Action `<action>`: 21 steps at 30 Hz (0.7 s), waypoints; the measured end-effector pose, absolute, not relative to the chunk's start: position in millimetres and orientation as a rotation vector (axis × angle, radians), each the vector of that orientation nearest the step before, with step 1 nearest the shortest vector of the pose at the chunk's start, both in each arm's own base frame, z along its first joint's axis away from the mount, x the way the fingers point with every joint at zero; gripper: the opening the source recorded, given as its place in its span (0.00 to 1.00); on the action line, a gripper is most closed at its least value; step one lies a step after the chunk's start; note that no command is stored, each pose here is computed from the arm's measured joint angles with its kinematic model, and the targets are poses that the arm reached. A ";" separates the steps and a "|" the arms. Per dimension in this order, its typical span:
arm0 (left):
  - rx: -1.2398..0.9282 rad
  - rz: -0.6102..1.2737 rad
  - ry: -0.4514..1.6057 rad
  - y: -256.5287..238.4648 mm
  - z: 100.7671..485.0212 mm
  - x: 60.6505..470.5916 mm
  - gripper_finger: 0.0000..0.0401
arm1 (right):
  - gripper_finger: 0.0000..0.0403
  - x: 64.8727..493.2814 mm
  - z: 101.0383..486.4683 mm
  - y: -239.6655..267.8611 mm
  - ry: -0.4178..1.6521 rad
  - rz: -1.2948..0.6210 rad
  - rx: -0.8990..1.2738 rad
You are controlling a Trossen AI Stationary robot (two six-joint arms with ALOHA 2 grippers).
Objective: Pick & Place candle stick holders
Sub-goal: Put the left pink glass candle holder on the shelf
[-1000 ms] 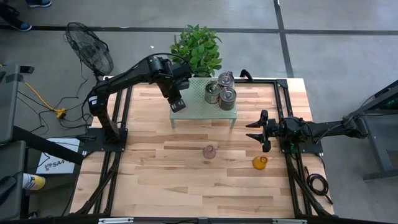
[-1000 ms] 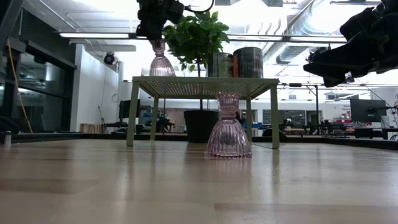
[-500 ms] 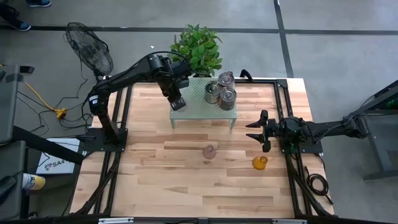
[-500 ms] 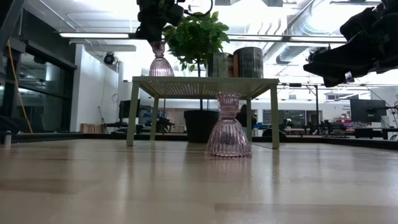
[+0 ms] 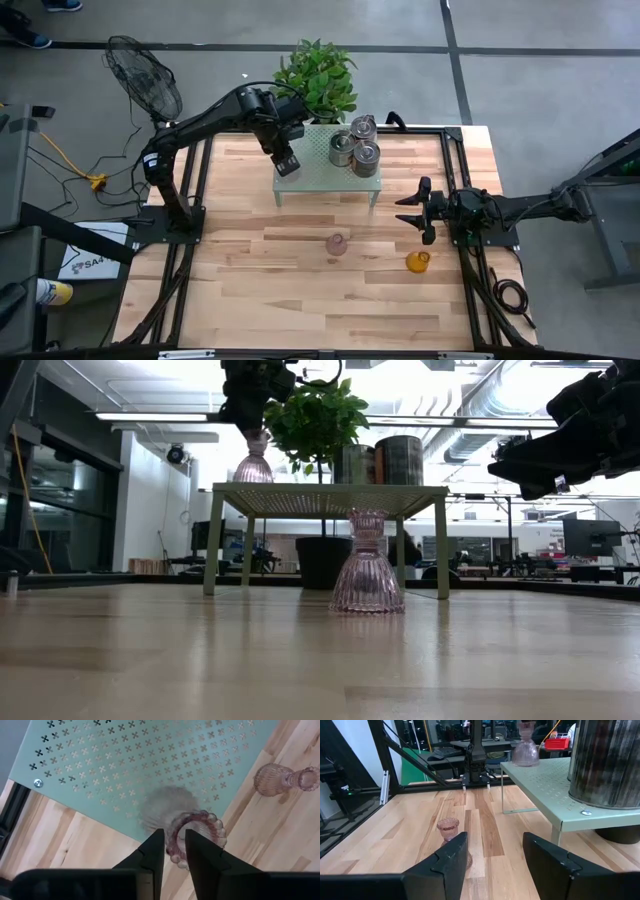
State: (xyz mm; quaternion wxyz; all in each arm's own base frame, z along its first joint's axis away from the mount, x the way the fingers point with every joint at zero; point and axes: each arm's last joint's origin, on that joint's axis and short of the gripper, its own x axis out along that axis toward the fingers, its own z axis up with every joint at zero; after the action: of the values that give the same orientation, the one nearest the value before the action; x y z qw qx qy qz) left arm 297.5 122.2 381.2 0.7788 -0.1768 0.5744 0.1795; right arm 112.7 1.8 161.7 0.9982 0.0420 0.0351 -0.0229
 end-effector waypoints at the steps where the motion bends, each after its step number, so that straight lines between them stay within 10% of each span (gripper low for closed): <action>1: -0.382 0.389 1.242 122.1 381.2 297.5 0.18 | 0.46 112.7 161.7 1.8 0.071 -0.046 0.084; 21: -0.304 0.482 1.165 128.0 383.8 303.8 0.18 | 0.46 112.7 161.6 1.8 0.071 -0.046 0.084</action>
State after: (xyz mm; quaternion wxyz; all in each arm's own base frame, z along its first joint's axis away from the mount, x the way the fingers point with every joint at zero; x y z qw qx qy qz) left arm 303.8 128.0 383.8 0.7971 -0.1417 0.5425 0.2244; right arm 112.7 1.8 161.6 0.9982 0.0418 0.0353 -0.0229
